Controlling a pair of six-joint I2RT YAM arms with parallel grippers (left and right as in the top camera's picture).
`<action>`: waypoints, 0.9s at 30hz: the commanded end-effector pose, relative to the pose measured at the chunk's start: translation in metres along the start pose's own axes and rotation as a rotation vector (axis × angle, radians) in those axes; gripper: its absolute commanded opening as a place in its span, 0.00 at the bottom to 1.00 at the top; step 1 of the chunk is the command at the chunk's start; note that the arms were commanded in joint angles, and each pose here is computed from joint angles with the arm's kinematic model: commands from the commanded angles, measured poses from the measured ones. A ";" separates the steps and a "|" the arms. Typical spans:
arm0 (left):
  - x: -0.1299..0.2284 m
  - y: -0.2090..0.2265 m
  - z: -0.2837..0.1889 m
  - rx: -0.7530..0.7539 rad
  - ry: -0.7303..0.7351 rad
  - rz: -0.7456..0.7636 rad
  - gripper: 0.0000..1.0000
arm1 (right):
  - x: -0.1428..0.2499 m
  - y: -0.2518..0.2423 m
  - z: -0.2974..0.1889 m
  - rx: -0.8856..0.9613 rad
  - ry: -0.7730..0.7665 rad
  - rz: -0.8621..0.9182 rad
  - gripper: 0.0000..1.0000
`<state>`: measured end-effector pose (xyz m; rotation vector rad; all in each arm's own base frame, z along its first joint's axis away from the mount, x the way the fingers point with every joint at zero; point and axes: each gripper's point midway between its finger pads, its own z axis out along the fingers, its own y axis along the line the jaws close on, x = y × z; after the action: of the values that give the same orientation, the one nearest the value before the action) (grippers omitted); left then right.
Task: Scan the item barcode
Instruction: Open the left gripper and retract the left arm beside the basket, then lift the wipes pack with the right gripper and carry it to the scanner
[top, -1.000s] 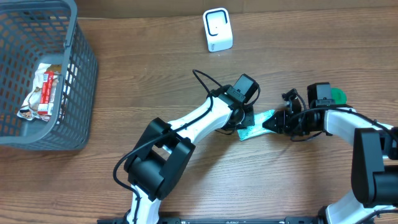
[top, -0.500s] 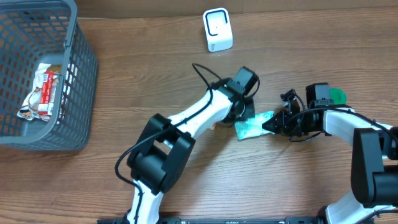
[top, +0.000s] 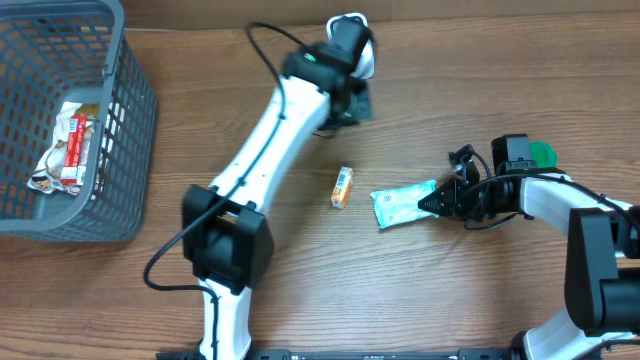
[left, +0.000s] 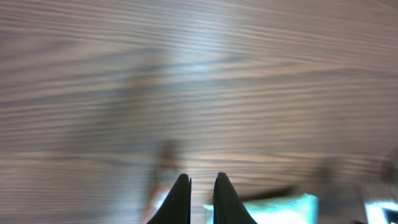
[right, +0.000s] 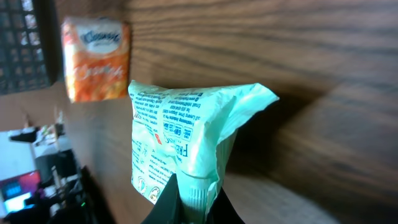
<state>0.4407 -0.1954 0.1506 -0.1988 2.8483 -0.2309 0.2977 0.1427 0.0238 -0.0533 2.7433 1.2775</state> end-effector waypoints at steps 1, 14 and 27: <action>-0.023 0.058 -0.015 -0.153 -0.042 0.010 0.08 | -0.015 0.035 -0.014 -0.098 -0.041 -0.140 0.04; -0.030 0.201 -0.024 -0.241 0.086 -0.182 0.20 | -0.016 0.095 -0.072 -0.040 -0.197 -0.434 0.04; -0.032 0.231 -0.028 -0.250 0.089 -0.220 1.00 | -0.036 0.101 -0.084 0.021 -0.255 -0.485 0.03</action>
<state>0.4382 0.0397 0.1464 -0.5913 2.9230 0.0943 0.3015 0.1413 0.1314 -0.4315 2.4111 1.0857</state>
